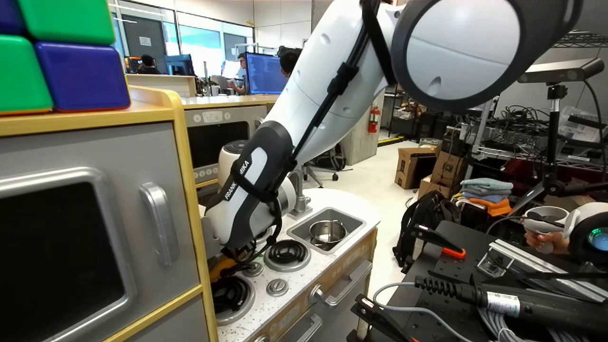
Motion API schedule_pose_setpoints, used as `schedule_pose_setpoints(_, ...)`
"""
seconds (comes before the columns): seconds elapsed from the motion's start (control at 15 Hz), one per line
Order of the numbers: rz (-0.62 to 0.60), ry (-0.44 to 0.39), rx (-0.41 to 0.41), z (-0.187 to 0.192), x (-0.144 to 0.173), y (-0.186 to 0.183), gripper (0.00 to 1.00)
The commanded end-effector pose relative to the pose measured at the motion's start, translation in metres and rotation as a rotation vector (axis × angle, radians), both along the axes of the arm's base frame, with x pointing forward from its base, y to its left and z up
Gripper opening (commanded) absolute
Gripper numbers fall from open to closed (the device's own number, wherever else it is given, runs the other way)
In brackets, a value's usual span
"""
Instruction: Put the carrot plush toy in the pot
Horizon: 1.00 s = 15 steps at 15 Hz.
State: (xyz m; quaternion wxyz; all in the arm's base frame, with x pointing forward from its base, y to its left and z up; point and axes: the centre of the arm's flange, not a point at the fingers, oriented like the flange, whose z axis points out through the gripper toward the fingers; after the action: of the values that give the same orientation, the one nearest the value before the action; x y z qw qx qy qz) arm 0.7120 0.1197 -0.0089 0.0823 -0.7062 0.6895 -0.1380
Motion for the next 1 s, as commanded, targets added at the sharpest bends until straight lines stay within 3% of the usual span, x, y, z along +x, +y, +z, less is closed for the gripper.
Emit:
schedule_pose_setpoints(0.0, -0.023, 0.009, 0.025, -0.01, 0.013, 0.0, 0.12)
schedule_pose_setpoints(0.13, -0.025, 0.007, 0.03, -0.009, 0.01, -0.004, 0.02)
schedule_pose_setpoints(0.47, 0.023, -0.016, 0.027, 0.029, -0.009, -0.036, 0.03)
schedule_pose_setpoints(0.93, -0.023, -0.045, -0.104, 0.085, -0.04, -0.155, 0.03)
